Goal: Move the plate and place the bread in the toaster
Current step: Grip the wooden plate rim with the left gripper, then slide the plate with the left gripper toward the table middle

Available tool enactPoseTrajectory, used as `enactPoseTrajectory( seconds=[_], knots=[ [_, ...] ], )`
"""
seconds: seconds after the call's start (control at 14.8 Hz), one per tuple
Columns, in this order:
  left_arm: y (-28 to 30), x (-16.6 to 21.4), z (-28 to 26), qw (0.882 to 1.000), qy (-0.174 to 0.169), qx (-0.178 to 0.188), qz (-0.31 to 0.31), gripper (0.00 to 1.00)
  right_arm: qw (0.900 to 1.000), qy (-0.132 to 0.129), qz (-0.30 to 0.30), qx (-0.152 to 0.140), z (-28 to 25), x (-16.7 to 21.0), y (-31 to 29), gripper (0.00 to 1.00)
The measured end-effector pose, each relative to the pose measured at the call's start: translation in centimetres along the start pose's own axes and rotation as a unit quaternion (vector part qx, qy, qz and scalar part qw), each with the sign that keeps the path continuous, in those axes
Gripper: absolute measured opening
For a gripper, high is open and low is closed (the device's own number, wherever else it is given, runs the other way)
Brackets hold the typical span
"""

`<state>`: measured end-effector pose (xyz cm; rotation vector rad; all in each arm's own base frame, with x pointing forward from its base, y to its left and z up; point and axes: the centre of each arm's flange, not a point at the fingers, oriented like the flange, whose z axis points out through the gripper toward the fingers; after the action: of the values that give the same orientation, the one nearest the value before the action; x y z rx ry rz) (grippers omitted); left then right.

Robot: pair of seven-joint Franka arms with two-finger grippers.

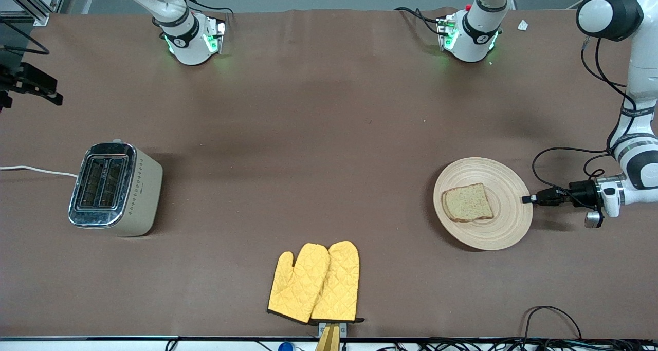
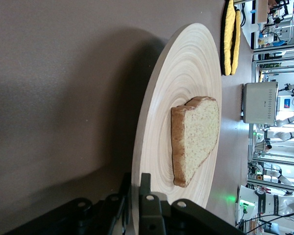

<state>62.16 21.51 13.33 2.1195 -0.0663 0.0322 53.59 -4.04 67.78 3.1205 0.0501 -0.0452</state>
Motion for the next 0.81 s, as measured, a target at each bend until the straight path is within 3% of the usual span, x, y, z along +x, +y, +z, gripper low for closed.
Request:
enactPoseTrajectory(
  seconds=[0.47, 0.81],
  knots=[
    [4.2, 3.2, 0.8, 0.999, 0.002, -0.011, 0.03, 0.09, 1.0, 0.004, 0.013, 0.001, -0.4, -0.3, 1.7, 1.0],
    [11.3, 5.6, 6.9, 0.997, -0.034, -0.065, 0.03, 0.09, 1.0, -0.01, 0.013, 0.002, 0.1, -0.5, 1.6, 1.0]
  ],
)
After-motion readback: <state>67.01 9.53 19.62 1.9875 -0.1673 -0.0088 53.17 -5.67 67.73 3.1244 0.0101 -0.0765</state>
